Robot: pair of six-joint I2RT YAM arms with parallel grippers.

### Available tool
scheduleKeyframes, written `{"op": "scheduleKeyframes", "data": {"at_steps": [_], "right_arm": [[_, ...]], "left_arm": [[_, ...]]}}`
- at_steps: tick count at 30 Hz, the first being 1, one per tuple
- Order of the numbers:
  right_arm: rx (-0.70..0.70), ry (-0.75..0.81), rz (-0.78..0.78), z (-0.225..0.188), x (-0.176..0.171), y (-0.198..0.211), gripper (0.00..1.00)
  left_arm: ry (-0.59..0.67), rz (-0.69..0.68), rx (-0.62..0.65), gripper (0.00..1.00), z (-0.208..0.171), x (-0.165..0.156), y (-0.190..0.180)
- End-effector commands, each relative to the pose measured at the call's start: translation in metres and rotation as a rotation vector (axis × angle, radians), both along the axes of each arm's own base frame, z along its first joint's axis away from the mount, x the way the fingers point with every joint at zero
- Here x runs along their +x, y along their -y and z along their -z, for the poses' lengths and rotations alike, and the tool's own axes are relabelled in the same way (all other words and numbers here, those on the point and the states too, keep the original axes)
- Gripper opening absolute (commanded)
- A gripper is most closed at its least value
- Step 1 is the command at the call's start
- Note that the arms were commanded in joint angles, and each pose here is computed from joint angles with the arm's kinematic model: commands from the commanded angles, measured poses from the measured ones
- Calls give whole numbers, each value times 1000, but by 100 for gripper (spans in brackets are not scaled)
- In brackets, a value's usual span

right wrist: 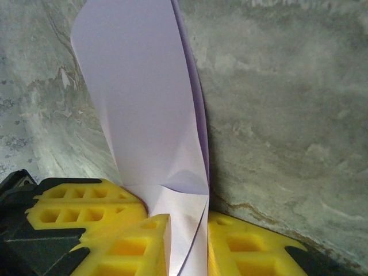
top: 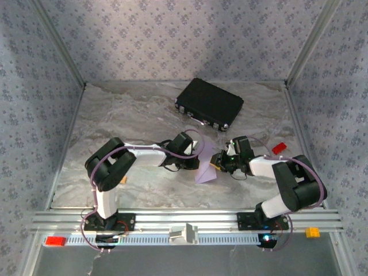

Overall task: Fold a paper plane with a square sheet of paper (pick it up from the middle)
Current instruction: Turn over the paper at the center of the table.

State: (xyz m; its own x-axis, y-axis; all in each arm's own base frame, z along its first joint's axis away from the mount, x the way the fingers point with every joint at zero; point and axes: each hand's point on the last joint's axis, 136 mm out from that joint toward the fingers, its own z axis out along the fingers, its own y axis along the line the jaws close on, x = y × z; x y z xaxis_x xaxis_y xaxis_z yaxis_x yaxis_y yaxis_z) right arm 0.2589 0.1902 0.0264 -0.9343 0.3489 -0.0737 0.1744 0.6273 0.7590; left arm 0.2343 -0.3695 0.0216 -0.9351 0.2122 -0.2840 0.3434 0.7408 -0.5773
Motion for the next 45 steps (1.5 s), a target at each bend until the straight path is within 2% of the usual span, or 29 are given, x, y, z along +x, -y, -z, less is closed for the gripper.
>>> {"op": "scheduleKeyframes", "data": {"at_steps": [1, 13, 17, 26, 33, 45], "right_arm": [[18, -2, 2, 4, -1, 0, 22], [45, -9, 8, 8, 0, -3, 16], [47, -6, 9, 7, 0, -2, 11], [37, 37, -2, -7, 3, -1, 6], [-158, 138, -54, -29, -2, 8, 6], [-498, 291, -134, -68, -5, 22, 7]], "left_arm": [[-60, -10, 76, 2, 19, -14, -18], [-61, -16, 75, 3, 19, -14, -20], [-56, -16, 66, 3, 15, -14, -18], [18, -61, -24, 18, -25, -3, -12], [157, -158, -15, 24, -62, 10, -35], [328, -373, 53, 23, -88, 20, -97]]}}
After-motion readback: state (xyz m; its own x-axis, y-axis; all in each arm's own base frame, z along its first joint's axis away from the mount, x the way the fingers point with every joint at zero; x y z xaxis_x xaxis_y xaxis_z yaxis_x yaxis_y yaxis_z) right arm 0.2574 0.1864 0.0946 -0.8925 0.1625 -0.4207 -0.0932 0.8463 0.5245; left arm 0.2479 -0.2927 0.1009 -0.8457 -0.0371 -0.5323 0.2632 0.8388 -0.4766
